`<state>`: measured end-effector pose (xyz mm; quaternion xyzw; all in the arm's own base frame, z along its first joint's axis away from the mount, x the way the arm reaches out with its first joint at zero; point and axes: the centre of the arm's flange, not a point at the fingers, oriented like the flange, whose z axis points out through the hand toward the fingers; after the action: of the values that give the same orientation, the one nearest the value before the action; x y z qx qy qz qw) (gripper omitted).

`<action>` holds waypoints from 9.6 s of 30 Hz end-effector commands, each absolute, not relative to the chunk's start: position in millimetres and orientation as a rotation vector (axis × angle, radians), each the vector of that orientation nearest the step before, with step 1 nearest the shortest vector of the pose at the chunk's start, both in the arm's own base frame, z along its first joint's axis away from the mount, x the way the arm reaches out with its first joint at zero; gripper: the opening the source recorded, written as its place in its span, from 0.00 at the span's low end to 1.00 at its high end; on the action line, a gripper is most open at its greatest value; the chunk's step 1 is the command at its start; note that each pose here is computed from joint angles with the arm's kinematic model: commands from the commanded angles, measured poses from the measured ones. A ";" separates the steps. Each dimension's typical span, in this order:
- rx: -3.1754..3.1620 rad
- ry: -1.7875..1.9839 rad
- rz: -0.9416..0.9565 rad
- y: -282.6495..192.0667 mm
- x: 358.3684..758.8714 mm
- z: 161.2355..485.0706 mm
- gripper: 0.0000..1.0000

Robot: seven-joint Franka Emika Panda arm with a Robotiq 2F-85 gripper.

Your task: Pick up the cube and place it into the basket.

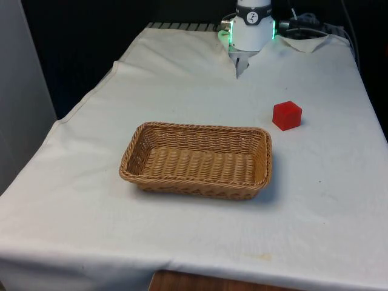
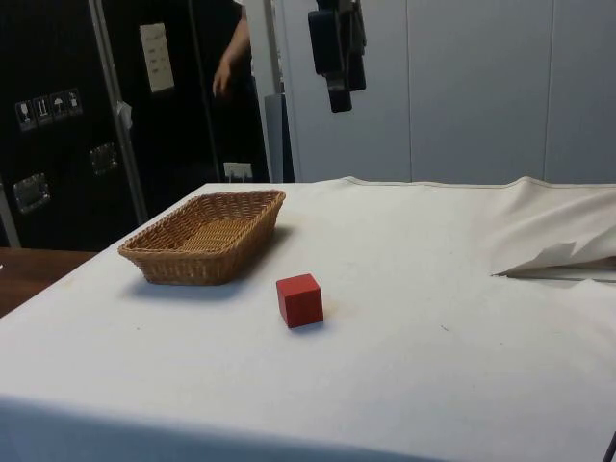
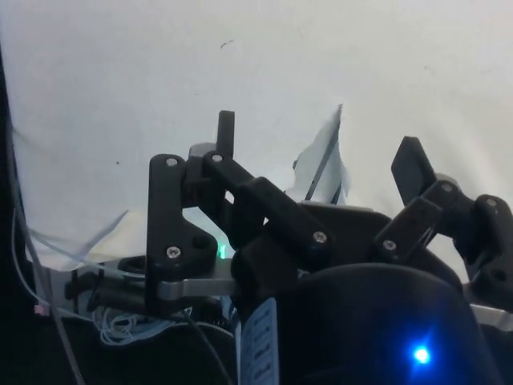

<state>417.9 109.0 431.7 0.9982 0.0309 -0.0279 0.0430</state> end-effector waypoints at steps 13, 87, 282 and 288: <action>3.055 0.081 -0.105 143.4 423.4 429.6 1.00; 3.068 -0.459 -0.291 183.4 443.0 399.6 1.00; 2.751 -1.259 -0.264 126.9 522.0 189.5 1.00; 2.761 -1.260 -0.270 124.4 522.2 185.9 1.00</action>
<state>521.7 123.5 185.7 0.9042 -0.4141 -0.0894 0.0545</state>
